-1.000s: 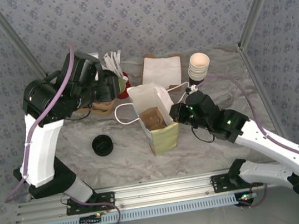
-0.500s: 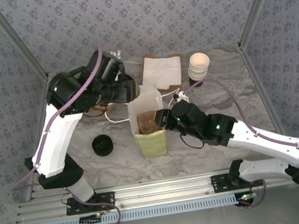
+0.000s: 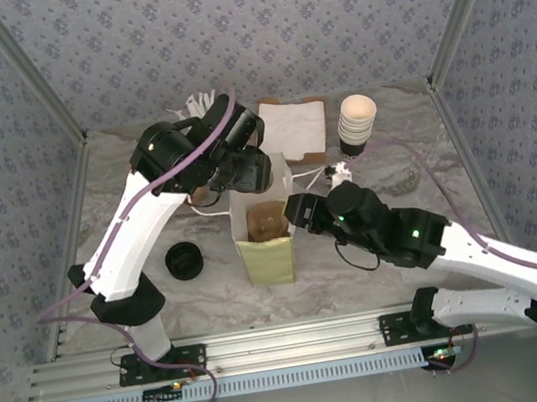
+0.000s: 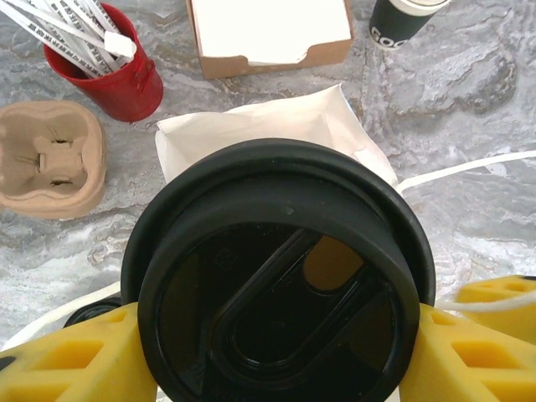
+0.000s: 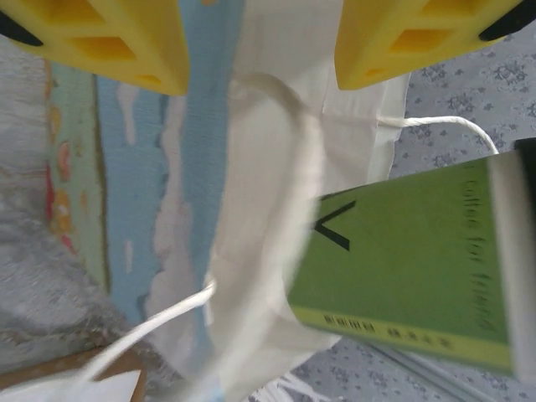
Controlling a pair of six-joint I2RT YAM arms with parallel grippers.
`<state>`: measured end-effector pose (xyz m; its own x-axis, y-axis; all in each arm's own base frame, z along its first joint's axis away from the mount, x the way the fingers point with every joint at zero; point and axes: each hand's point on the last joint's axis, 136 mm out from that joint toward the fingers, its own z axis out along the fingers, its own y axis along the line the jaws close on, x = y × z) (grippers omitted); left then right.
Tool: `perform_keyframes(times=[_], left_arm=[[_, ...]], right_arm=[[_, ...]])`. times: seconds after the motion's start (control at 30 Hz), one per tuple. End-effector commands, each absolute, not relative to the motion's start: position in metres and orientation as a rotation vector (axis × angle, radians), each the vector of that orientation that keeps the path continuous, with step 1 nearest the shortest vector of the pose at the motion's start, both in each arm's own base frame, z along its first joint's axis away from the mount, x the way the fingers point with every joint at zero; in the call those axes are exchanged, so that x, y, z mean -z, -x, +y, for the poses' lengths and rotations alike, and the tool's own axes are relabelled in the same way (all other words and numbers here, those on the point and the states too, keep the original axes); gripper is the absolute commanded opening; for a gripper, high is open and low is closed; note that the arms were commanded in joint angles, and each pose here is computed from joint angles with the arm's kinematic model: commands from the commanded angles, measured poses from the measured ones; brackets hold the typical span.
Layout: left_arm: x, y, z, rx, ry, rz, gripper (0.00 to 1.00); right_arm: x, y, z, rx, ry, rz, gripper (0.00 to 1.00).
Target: Pack the takeout coffee
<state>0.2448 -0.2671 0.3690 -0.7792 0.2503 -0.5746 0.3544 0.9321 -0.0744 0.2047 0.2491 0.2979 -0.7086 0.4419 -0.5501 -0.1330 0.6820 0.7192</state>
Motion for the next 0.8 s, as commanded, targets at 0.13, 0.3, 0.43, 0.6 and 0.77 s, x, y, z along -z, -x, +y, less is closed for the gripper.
perform_keyframes(times=[0.13, 0.3, 0.43, 0.6, 0.77], left_arm=[[-0.331, -0.225, -0.249, 0.047, -0.551, 2.683, 0.62], [-0.317, -0.229, -0.257, 0.047, -0.592, 2.728, 0.62], [-0.308, -0.233, -0.260, 0.030, -0.597, 2.757, 0.62], [-0.296, -0.239, -0.259, 0.006, -0.588, 2.797, 0.62], [-0.289, -0.247, -0.258, -0.003, -0.573, 2.824, 0.62]], right_arm=[[-0.322, -0.208, 0.188, -0.844, -0.227, 2.085, 0.54], [-0.325, -0.212, 0.180, -0.846, -0.206, 2.111, 0.56], [-0.322, -0.223, 0.183, -0.877, -0.213, 2.157, 0.56], [-0.320, -0.231, 0.192, -0.925, -0.189, 2.192, 0.56], [-0.324, -0.240, 0.197, -0.983, -0.146, 2.212, 0.64]])
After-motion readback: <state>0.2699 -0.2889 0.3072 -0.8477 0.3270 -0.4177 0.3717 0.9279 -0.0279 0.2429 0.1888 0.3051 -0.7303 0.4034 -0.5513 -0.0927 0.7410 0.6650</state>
